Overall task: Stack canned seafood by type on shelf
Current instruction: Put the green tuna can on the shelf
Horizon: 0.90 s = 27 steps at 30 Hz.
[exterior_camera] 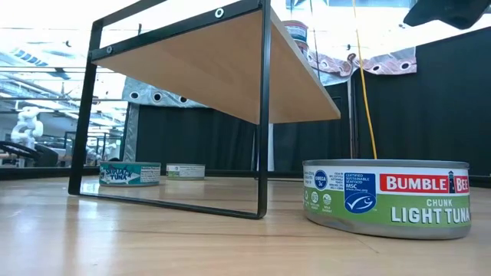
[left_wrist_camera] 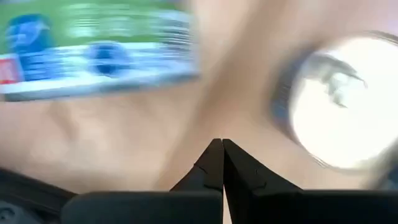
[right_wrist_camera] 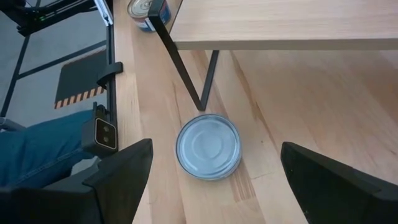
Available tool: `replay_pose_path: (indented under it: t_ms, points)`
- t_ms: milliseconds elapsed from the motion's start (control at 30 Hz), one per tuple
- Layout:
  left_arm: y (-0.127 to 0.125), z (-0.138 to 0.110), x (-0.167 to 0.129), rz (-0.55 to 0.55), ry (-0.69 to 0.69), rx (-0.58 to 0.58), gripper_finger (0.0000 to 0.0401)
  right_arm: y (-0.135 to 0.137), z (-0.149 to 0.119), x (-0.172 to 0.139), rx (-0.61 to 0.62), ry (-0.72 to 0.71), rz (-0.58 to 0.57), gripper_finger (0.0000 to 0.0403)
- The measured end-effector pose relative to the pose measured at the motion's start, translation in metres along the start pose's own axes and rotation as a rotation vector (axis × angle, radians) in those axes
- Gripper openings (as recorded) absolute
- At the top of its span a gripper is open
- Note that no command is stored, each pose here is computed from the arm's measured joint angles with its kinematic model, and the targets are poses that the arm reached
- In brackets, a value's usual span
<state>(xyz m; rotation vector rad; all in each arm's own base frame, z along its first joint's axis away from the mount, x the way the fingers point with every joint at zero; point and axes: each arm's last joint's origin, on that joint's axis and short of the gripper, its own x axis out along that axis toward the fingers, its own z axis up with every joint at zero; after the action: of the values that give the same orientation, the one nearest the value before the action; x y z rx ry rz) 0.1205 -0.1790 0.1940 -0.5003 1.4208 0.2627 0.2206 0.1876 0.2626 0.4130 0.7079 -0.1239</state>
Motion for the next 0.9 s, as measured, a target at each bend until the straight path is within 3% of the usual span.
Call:
replay_pose_path:
  t_ms: [67,200,333,667,767,900]
  points:
    - [-0.009,0.001,-0.021,-0.044,-0.02,0.086,0.0,0.0,0.0,0.0,-0.004,0.0,-0.001,0.0348]
    - [-0.008,0.011,-0.058,0.079,-0.141,0.154,0.0012,0.0,0.0,0.0,-0.017,0.0,-0.001,0.0348]
    - [-0.005,0.021,-0.075,0.148,-0.122,0.304,0.0075,0.0,0.0,0.0,-0.012,0.0,-0.001,0.0348]
    - [-0.01,0.04,-0.043,0.297,0.04,0.745,0.0302,0.001,0.001,0.0,0.001,-0.005,0.012,0.0348]
    - [-0.014,0.042,-0.03,0.346,0.097,0.843,0.0327,0.001,0.001,0.0,0.002,-0.007,0.015,0.0348]
    - [-0.019,0.043,-0.015,0.405,0.152,0.959,0.0326,0.001,0.001,0.0,-0.007,-0.007,0.014,0.0348]
